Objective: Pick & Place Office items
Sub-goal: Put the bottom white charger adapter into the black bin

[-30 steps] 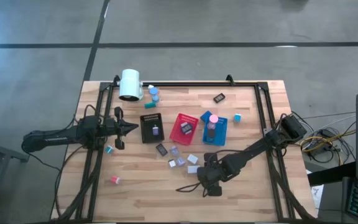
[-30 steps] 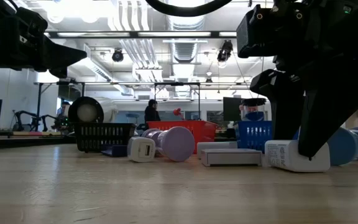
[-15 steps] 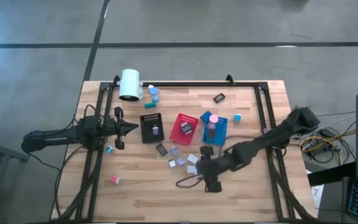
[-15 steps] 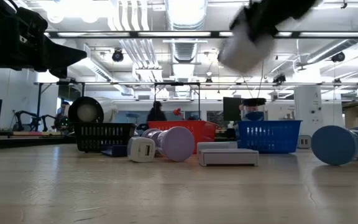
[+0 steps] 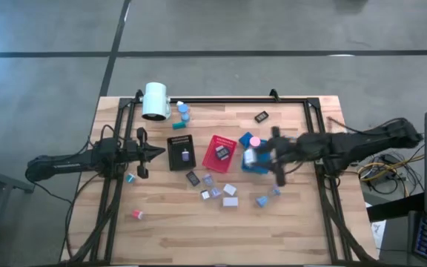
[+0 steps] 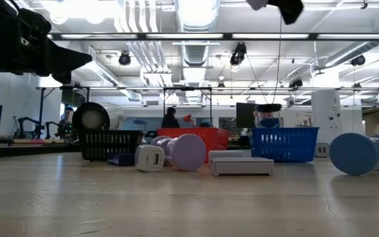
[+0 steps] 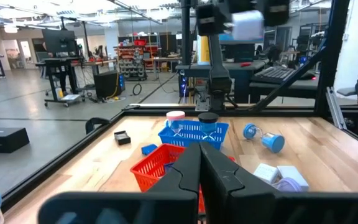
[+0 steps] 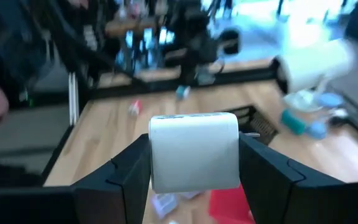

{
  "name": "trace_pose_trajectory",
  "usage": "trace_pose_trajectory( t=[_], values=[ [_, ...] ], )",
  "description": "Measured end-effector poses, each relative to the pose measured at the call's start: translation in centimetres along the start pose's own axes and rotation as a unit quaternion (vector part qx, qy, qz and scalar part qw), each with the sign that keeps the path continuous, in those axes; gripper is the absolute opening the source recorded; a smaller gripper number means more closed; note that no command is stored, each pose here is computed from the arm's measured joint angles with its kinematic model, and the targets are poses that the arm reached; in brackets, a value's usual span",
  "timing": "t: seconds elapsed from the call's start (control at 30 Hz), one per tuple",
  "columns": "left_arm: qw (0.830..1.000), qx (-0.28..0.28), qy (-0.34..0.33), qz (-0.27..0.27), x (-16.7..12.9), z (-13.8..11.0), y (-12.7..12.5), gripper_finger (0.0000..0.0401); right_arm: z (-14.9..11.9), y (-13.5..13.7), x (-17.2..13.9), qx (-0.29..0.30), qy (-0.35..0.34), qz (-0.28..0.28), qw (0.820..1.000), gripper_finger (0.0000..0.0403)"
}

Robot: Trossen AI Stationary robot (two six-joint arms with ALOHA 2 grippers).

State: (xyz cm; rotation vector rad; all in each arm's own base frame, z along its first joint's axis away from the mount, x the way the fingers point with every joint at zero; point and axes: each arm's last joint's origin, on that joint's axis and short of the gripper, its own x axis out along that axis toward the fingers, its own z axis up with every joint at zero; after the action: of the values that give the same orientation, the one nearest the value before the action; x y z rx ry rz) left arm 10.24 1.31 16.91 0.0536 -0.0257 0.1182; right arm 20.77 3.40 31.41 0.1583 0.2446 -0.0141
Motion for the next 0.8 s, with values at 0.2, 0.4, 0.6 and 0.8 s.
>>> trace_pose_trajectory(
  t=[0.2,0.4,0.6,0.8],
  values=[
    [1.000,0.000,0.000,0.000,0.0,0.0,0.0,0.0007,-3.0,-2.5,-4.1,0.021,-0.091,0.017,0.995,0.0193],
    [1.000,0.000,0.001,0.000,0.0,0.0,0.0,0.0007,-7.1,-4.2,-5.8,0.053,-0.149,0.011,0.987,0.0193],
    [1.000,-0.002,0.000,0.000,0.0,0.0,0.0,0.0007,-10.0,-5.0,-6.5,0.057,-0.209,0.013,0.976,0.0193],
    [1.000,-0.002,0.000,0.000,0.0,0.0,0.0,0.0007,-12.5,-5.5,-6.5,0.059,-0.231,0.002,0.971,0.0193]
  ],
)
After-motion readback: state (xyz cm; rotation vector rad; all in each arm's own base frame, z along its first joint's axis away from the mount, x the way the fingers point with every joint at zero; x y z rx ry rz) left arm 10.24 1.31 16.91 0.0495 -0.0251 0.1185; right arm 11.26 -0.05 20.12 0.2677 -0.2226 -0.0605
